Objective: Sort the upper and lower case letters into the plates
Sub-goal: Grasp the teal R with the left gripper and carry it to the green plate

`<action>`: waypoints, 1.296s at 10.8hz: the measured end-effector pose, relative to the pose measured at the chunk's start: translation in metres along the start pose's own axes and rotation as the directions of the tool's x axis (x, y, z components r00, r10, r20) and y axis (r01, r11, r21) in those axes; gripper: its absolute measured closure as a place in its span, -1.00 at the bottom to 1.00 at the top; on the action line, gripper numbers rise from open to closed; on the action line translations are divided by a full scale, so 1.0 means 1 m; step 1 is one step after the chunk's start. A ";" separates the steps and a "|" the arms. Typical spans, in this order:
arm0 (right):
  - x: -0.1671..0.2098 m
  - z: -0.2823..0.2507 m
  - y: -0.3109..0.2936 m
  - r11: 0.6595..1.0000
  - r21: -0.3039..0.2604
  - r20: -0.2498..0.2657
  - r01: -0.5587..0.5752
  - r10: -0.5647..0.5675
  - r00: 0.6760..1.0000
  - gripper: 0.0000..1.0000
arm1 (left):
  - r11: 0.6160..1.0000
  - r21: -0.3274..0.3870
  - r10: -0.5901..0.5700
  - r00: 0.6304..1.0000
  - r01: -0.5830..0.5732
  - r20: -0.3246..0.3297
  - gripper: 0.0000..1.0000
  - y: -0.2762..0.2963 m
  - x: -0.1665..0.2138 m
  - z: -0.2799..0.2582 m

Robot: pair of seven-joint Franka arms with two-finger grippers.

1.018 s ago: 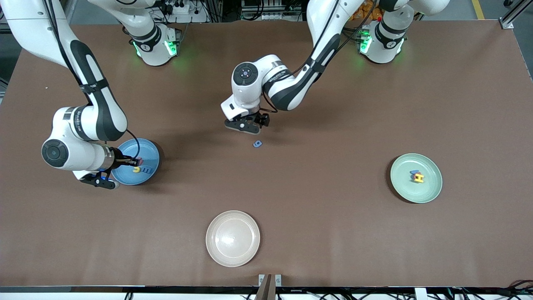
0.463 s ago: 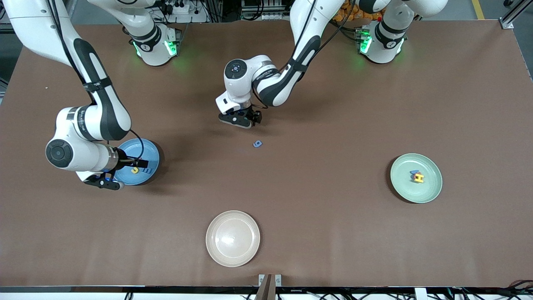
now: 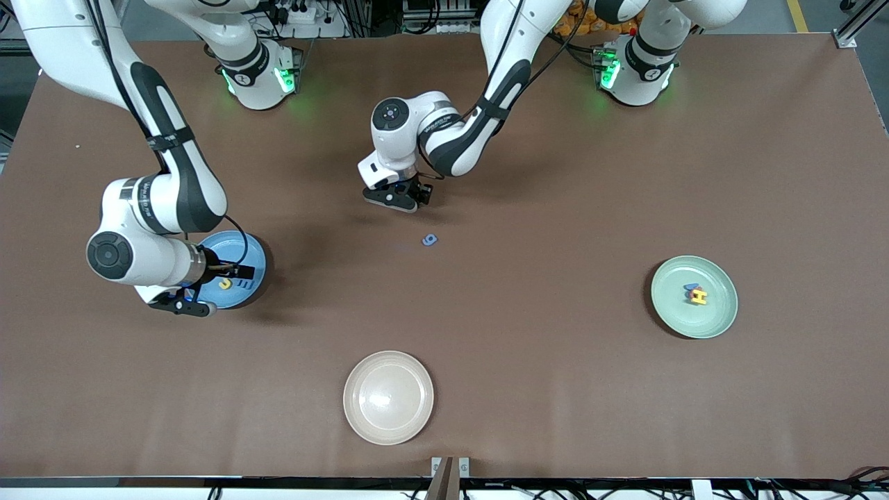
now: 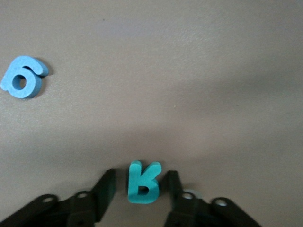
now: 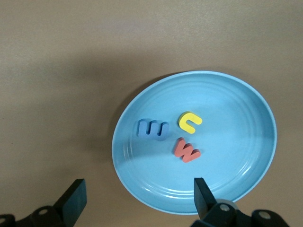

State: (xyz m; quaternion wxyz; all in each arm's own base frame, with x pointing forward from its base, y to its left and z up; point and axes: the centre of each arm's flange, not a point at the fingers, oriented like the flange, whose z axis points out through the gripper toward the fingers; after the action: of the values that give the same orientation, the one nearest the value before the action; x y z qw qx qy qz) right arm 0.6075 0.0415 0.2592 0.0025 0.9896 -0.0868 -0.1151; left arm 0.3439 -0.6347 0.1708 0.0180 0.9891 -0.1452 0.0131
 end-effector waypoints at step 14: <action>-0.057 -0.029 -0.185 0.994 0.059 -0.117 -0.089 0.096 0.989 -1.00 | 0.971 -0.018 -0.234 0.965 0.238 0.119 0.43 -0.382 0.149 -0.165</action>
State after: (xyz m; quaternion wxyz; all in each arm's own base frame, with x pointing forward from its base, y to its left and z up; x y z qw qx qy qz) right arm 0.5915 0.2332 0.2953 -0.0133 0.9893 -0.1353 -0.0530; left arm 0.5931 -0.3054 0.3282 0.0270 0.9981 -0.0276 -0.0489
